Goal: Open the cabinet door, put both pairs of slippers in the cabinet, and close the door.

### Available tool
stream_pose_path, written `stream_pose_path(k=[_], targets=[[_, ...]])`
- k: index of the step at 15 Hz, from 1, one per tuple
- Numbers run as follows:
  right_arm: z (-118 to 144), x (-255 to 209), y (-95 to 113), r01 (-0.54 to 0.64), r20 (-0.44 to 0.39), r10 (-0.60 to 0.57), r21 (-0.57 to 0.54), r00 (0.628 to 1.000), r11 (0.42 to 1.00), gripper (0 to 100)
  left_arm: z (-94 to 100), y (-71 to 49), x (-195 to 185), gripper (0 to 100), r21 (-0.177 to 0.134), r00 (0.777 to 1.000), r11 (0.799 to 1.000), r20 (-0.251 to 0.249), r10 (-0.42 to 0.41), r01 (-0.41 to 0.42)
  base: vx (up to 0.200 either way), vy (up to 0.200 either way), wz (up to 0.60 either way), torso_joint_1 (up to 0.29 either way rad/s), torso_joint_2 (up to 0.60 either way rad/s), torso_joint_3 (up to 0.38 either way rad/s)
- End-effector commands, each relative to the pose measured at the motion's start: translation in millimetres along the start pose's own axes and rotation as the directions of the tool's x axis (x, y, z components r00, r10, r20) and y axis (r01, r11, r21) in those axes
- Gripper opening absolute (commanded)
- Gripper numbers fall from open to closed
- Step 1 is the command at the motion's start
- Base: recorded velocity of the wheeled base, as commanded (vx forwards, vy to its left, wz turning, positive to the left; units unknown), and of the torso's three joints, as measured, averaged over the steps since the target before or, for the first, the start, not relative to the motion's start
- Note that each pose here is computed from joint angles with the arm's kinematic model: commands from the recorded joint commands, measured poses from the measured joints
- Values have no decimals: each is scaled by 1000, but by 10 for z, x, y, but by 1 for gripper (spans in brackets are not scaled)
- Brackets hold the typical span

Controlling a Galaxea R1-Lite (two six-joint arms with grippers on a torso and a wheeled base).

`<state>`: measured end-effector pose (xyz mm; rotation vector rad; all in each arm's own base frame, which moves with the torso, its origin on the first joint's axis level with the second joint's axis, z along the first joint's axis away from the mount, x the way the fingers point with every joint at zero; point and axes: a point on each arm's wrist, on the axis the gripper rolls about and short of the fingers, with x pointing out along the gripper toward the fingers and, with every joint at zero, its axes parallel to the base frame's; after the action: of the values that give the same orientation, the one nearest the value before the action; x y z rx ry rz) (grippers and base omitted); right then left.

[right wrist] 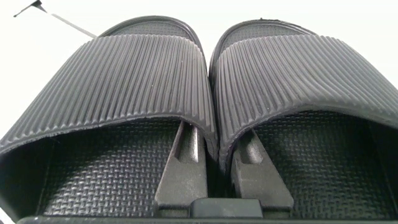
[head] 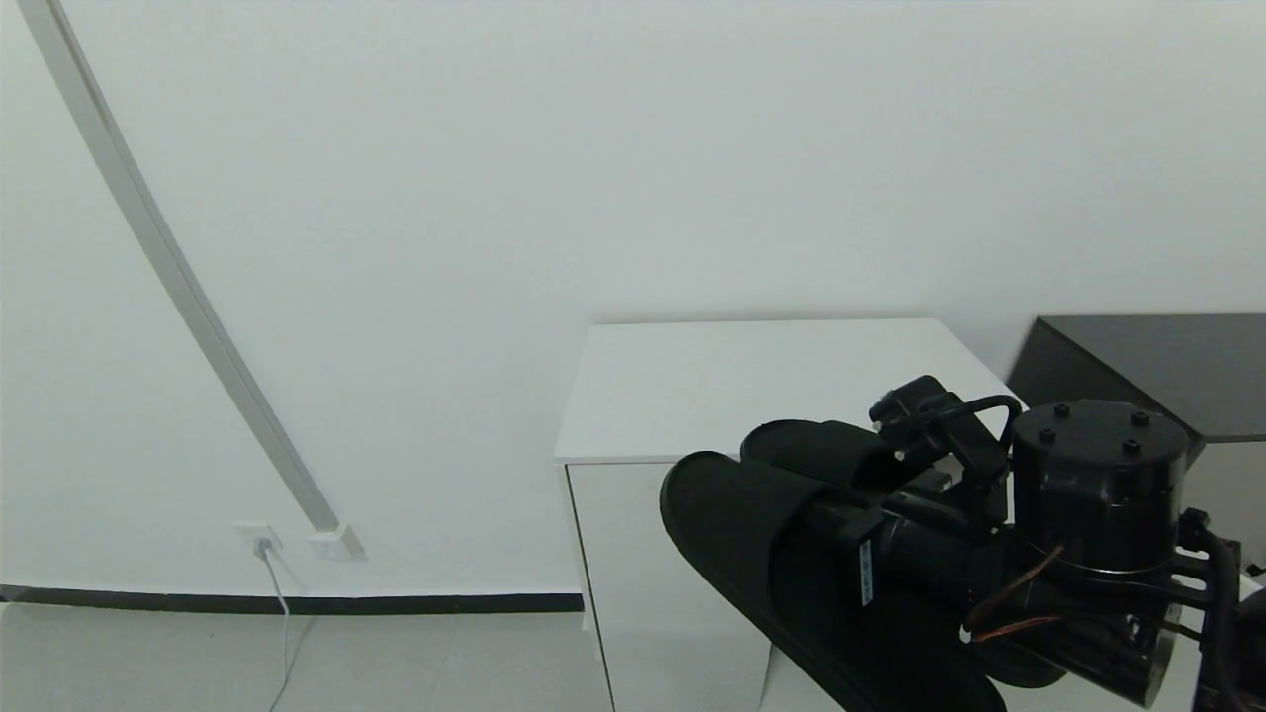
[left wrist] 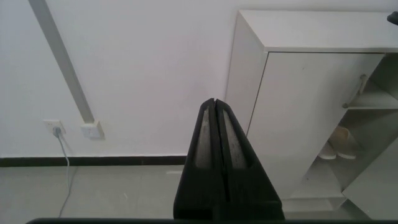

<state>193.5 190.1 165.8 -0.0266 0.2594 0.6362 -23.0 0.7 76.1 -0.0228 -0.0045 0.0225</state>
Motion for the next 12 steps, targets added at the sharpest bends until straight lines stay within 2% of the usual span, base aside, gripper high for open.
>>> stream_pose_path(k=[1, 12], targets=[[-12, 14, 2, 0, -5, 0, -1, 1000, 1000, 0, 0, 0, 1, 0, 0, 1000, 1000, -1, 0, 0, 0, 0, 0, 0, 0, 0], [-17, 8, 6, -3, -7, 3, -1, 1000, 1000, 0, 0, 0, 1, 0, 0, 1000, 1000, -1, 0, 0, 0, -200, 0, 2, 4, 2]])
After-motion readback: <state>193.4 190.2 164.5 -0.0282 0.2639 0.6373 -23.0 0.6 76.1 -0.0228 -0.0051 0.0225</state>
